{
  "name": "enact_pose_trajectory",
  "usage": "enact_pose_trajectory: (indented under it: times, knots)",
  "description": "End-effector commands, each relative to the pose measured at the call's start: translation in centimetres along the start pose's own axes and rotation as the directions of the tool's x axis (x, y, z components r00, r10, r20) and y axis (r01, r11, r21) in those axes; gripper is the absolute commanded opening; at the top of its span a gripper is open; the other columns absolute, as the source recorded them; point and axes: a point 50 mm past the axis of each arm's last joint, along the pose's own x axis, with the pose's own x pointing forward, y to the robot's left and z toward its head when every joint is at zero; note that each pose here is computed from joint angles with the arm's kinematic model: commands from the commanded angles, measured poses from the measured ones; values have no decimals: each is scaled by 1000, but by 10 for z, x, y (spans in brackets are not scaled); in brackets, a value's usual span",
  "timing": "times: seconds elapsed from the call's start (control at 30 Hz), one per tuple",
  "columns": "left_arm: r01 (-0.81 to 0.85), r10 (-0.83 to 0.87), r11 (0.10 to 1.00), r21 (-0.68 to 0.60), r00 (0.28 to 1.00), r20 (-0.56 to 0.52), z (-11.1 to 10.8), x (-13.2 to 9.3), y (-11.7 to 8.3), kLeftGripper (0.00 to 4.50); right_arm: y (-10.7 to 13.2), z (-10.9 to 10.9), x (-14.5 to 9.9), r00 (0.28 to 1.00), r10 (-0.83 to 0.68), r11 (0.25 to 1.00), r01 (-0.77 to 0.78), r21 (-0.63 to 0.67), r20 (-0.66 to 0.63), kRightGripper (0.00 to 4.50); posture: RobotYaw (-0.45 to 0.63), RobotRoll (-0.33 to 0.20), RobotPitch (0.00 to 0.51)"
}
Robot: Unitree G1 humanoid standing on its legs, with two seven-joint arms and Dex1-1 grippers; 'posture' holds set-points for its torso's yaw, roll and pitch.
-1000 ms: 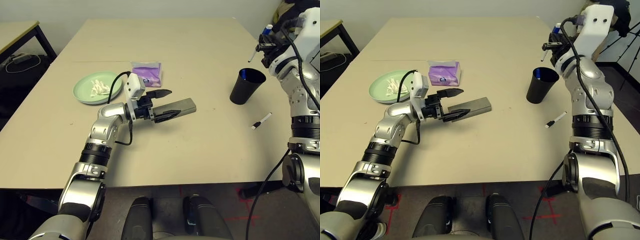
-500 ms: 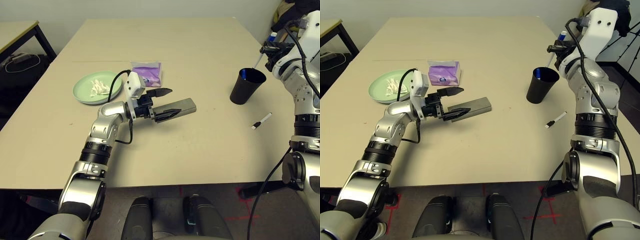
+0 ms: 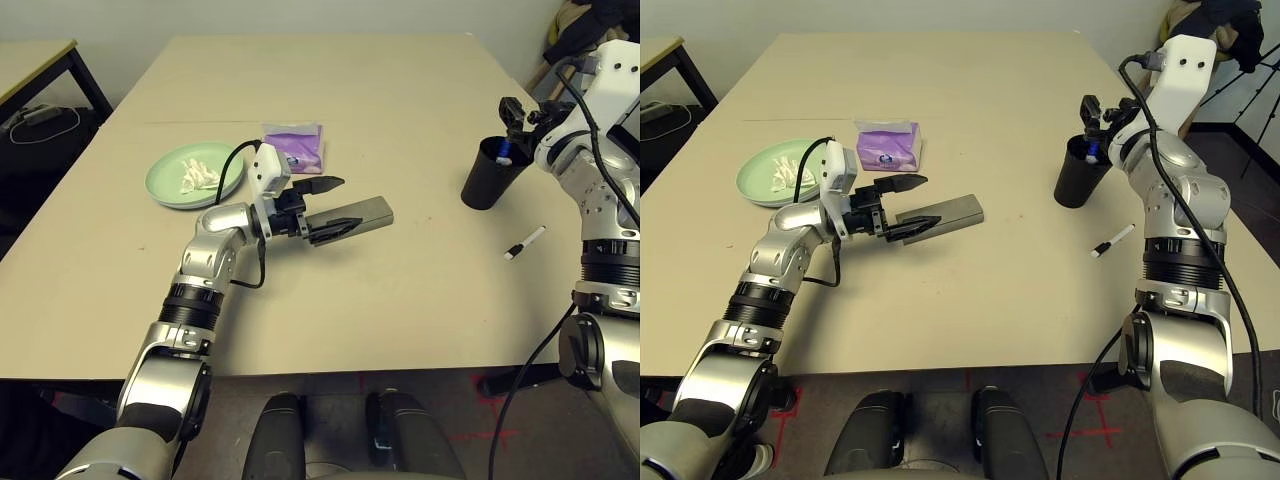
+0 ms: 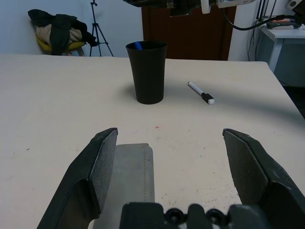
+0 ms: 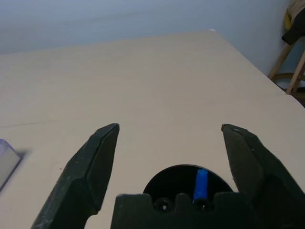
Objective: Organize and tidy the items on the table.
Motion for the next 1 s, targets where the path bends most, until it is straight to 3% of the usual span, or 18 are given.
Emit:
enact_pose_trajectory:
  times: [0.03,0.13,0.2,0.3,0.47,0.53,0.57,0.67,0.7,0.83,1.0]
  knots:
    - [1,-1,1000,9,1000,-11,0,0,2,4500,2,2,-1,999,49,998,-48,-31,15,4462,116,0,77]
    - [6,-6,1000,16,1000,-15,1,0,2,4500,10,2,-3,974,225,969,-221,-114,28,4462,115,0,77]
    - [10,-9,1000,18,1000,-17,1,1,2,4500,15,-7,-9,893,450,873,-436,-216,18,4462,112,0,79]
    - [14,-14,1000,17,1000,-17,-1,3,-1,4500,10,-30,-19,760,644,719,-639,-273,-83,4462,117,0,86]
    - [18,-18,1000,14,1000,-14,-3,4,-5,4500,0,-52,-30,585,766,508,-804,-309,-265,4462,124,0,91]
    - [19,-19,1000,12,1000,-16,-3,2,-5,4500,-7,-55,-33,486,788,381,-867,-320,-379,4462,126,0,94]
    - [20,-20,1000,12,1000,-17,-4,1,-6,4500,-9,-55,-34,456,788,342,-883,-322,-414,4462,126,0,94]
    - [22,-22,1000,14,999,-23,-4,0,-6,4500,-24,-60,-40,315,679,87,-931,-354,-663,4462,128,0,96]
    - [23,-23,1000,15,999,-24,-4,-1,-6,4500,-28,-61,-42,287,646,36,-937,-347,-708,4462,129,0,96]
    - [21,-21,1000,16,1000,-4,-1,2,-6,4500,-48,-64,-40,244,345,-119,-947,-300,-906,4462,137,0,94]
    - [16,-16,1000,18,1000,3,0,2,-7,4500,-48,-56,-33,209,160,-294,-923,-248,-965,4462,155,0,95]
